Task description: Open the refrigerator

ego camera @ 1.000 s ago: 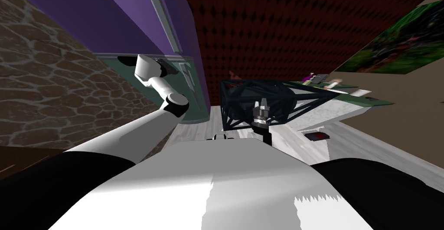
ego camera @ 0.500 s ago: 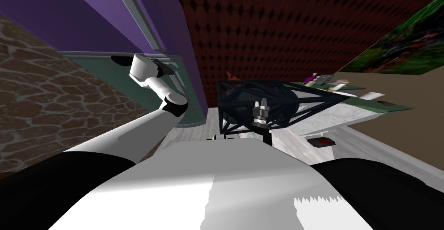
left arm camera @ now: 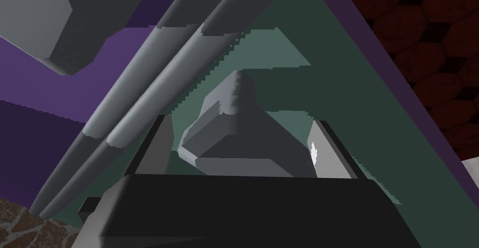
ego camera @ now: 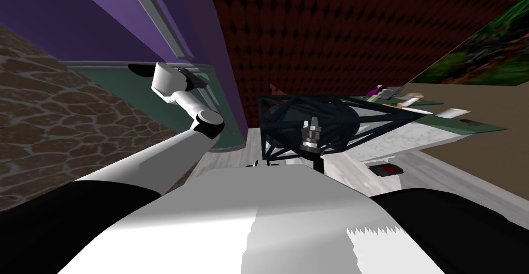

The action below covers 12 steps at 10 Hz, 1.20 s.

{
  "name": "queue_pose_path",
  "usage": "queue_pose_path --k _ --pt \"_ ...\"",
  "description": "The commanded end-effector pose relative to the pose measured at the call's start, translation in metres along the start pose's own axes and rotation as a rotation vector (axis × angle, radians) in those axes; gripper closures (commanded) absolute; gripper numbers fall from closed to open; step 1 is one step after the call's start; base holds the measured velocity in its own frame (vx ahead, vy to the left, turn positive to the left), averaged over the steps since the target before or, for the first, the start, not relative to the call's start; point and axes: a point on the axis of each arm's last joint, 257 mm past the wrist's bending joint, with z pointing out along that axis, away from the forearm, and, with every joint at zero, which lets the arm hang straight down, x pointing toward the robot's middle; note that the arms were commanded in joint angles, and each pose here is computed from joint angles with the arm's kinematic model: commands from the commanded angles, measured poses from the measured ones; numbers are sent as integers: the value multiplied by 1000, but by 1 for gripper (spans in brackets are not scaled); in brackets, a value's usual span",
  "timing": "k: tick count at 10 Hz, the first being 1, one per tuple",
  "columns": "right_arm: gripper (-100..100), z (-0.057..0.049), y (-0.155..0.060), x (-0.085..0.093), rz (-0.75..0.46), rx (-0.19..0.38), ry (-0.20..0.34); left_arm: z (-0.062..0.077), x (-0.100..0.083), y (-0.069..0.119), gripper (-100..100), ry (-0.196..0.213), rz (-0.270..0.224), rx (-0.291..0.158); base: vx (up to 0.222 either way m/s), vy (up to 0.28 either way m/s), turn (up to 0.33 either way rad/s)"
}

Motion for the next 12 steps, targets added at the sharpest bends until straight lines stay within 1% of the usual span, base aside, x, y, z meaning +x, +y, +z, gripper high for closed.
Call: queue_pose_path --k 1,4,5,7,10,11,12 --pt "0 0 0 0 0 0 0 2 15 17 100 35 -2 -43 -246 172 -62" --pt "0 0 0 0 0 0 0 1 49 43 100 113 -8 -112 -292 217 -32" --pt "0 0 0 0 0 0 0 1 49 43 100 113 -8 -112 -265 176 -37" --pt "0 0 0 0 0 0 0 -2 72 60 100 167 -10 -156 -285 218 -17" --pt "0 0 0 0 0 0 0 -9 107 84 100 252 -10 -220 -359 283 -39" --pt "0 0 0 0 0 0 0 -8 100 85 100 236 -12 -217 -148 125 -46" --pt "0 0 0 0 0 0 0 -12 109 100 100 264 -14 -261 -124 159 -4"
